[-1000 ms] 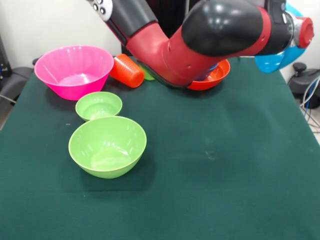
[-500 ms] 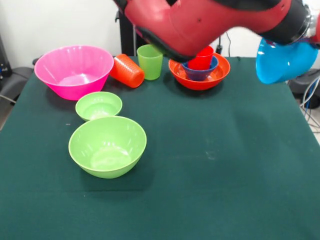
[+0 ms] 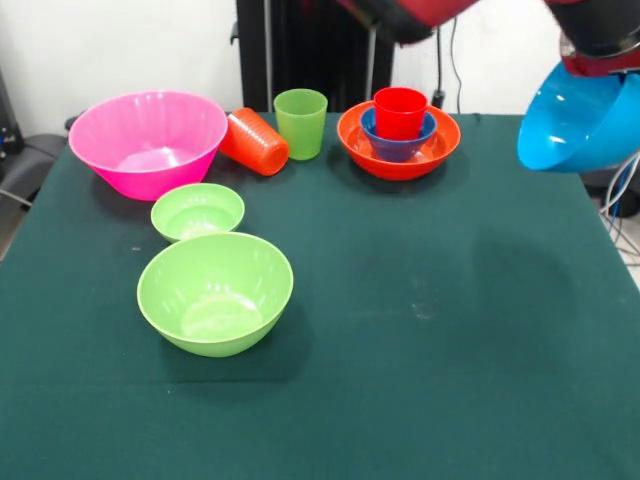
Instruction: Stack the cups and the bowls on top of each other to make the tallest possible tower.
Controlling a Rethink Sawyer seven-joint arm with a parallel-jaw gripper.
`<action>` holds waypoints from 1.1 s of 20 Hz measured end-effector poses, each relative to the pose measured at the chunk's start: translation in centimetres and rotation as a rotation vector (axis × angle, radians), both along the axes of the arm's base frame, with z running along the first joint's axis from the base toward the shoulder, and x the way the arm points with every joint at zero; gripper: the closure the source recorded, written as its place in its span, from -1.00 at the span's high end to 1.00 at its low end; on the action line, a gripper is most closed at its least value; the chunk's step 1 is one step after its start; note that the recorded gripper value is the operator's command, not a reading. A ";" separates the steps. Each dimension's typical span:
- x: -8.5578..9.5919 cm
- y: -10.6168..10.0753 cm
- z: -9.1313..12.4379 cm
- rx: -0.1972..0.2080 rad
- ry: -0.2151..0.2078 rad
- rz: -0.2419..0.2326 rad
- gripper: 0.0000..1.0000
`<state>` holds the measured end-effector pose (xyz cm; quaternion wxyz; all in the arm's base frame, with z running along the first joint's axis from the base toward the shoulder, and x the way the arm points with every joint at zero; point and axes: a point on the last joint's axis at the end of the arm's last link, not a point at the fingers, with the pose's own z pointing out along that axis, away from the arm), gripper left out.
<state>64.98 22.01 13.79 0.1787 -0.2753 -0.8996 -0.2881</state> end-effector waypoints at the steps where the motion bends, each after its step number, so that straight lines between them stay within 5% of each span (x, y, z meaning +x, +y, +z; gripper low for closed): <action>1: -0.2 0.3 0.1 -0.018 -0.011 0.008 -1.00; 5: -2.3 3.1 0.5 -0.161 -0.084 0.098 -1.00; 8: -3.3 4.4 0.3 -0.222 -0.114 0.145 -1.00; 9: -4.3 5.8 0.1 -0.279 -0.146 0.193 -1.00; 12: -5.2 7.4 -0.3 -0.351 -0.193 0.254 -1.00; 22: -5.0 9.1 -2.3 -0.568 -0.320 0.356 -1.00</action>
